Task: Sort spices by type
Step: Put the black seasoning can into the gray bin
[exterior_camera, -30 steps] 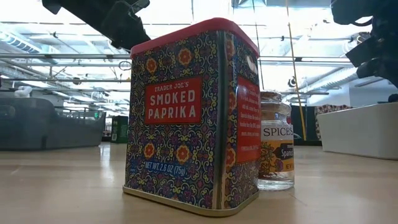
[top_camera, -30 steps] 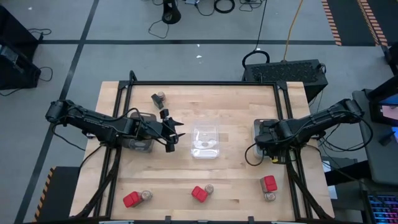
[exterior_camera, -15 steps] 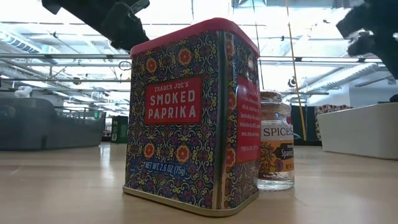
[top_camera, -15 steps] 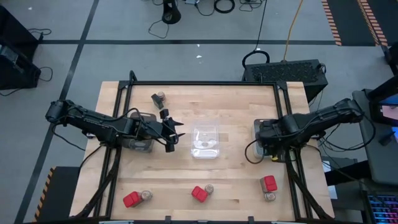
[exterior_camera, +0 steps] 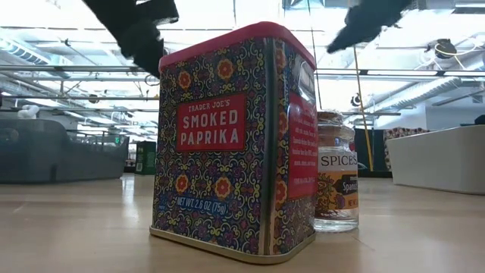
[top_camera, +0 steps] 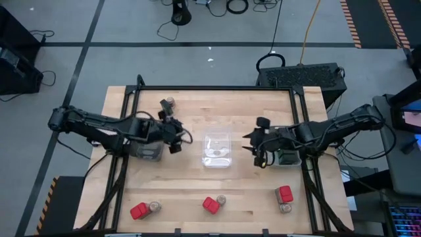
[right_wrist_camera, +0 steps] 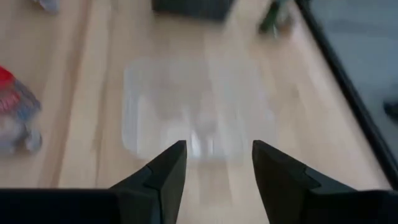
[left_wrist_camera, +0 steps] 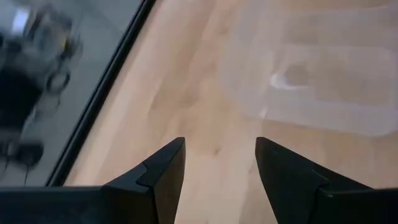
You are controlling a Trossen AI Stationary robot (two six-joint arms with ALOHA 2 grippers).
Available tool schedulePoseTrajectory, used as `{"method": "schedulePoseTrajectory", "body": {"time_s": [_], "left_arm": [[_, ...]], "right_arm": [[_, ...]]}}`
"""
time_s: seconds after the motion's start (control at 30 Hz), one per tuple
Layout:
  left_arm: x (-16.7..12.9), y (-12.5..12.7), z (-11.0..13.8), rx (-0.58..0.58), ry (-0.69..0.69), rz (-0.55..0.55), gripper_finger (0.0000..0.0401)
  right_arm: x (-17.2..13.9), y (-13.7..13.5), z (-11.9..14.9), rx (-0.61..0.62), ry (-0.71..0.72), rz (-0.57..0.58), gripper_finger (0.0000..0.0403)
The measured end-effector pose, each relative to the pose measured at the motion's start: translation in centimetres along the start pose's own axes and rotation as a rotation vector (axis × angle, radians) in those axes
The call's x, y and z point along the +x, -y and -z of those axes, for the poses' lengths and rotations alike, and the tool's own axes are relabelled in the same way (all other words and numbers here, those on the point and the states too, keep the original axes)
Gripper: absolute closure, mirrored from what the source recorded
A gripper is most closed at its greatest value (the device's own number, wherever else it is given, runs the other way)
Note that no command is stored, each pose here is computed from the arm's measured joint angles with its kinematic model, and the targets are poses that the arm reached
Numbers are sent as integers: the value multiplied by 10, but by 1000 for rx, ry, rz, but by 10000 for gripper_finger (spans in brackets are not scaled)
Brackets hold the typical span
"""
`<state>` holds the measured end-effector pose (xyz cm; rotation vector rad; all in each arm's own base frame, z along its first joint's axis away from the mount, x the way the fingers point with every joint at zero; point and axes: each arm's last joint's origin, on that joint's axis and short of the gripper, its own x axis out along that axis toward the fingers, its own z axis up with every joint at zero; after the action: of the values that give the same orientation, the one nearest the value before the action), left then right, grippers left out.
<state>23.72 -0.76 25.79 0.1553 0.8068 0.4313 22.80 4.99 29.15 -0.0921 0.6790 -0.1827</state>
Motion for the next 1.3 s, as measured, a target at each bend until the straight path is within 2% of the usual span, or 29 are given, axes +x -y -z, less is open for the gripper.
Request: {"method": "schedulePoseTrajectory", "body": {"time_s": [0.13, 0.23, 0.33, 0.53, 0.6, 0.7, 0.9, 1.0, 1.1, 1.3], "left_arm": [[-21, -31, -24, -53, -84, -63, 199], [-36, -63, -40, -70, -131, -108, 199], [-42, -93, -49, -59, -166, -95, 199], [-23, -137, -42, 133, -278, -98, 199], [-12, -147, -36, 201, -347, -66, 200], [9, -158, -26, 303, -443, 27, 206], [54, -172, -9, 477, -653, 89, 216], [73, -174, 1, 489, -759, 104, 217], [87, -175, 11, 495, -841, 165, 217], [103, -172, 19, 564, -901, 245, 217]], "right_arm": [[11, -4, -1, -42, 101, -16, 238], [15, -6, 1, -67, 115, -17, 238], [19, -7, 1, -100, 112, -13, 238], [23, -9, 2, -134, 93, -10, 238], [25, -9, 3, -148, 88, -9, 238], [25, -9, 6, -171, 59, -7, 238], [26, -8, 10, -184, 13, -5, 238], [26, -8, 13, -192, -17, -4, 238], [26, -7, 14, -219, -30, 1, 238], [29, 0, 12, -262, -27, 25, 238]]}}
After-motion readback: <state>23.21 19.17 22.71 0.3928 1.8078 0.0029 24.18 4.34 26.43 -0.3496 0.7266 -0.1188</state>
